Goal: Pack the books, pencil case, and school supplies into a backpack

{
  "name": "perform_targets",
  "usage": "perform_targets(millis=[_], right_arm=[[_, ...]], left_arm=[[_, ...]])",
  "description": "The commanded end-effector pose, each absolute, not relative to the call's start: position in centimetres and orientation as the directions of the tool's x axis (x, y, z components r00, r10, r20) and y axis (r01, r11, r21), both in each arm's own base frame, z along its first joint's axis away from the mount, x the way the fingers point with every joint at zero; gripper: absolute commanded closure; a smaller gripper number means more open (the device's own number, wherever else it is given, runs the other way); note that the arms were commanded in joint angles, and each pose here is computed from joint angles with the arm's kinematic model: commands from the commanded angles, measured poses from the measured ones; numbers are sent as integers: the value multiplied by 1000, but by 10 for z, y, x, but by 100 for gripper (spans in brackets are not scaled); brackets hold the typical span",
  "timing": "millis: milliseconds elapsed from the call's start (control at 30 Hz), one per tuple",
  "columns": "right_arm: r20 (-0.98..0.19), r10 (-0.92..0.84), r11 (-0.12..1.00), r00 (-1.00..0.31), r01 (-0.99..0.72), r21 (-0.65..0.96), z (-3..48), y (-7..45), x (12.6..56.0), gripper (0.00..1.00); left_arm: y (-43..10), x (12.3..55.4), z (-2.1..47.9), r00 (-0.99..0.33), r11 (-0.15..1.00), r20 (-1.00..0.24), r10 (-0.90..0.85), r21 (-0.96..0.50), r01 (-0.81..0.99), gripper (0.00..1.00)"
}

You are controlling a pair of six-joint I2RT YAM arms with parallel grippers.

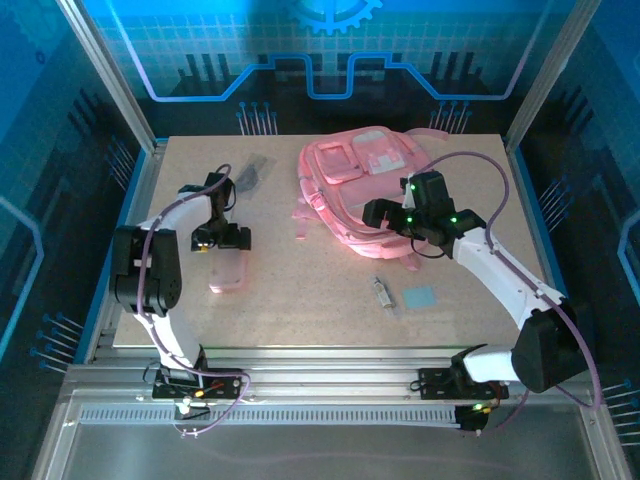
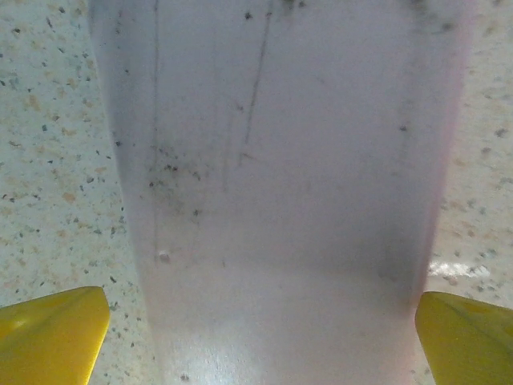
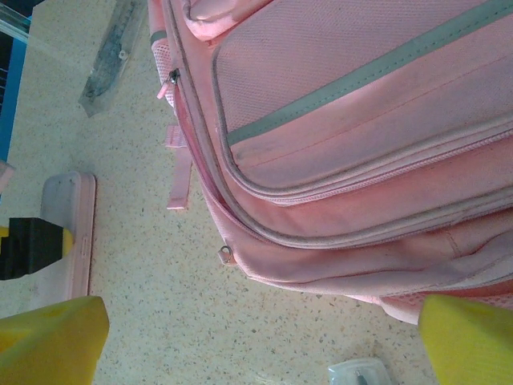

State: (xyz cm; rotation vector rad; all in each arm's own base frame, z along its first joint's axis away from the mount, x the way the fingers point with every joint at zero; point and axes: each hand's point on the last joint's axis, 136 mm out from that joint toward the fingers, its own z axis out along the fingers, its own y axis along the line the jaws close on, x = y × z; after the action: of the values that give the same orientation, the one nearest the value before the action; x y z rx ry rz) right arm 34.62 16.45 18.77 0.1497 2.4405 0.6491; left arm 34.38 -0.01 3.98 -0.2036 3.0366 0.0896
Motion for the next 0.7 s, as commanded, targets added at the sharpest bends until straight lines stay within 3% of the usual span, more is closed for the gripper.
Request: perform_targets(millis=[0, 367, 667], right_arm=[[-548, 254, 874, -797, -54, 483, 193, 167, 347, 0], [-562, 264, 875, -784, -51, 481, 196, 164, 346, 0], [-564, 265, 873, -782, -54, 484, 198, 165, 345, 0]], left_arm=[[2, 338, 23, -991, 990, -50, -126, 52, -129, 1], [-9, 337, 11, -991, 991, -15, -133, -5, -132, 1], [-10, 339, 16, -990, 990, -23, -142, -15, -141, 23]])
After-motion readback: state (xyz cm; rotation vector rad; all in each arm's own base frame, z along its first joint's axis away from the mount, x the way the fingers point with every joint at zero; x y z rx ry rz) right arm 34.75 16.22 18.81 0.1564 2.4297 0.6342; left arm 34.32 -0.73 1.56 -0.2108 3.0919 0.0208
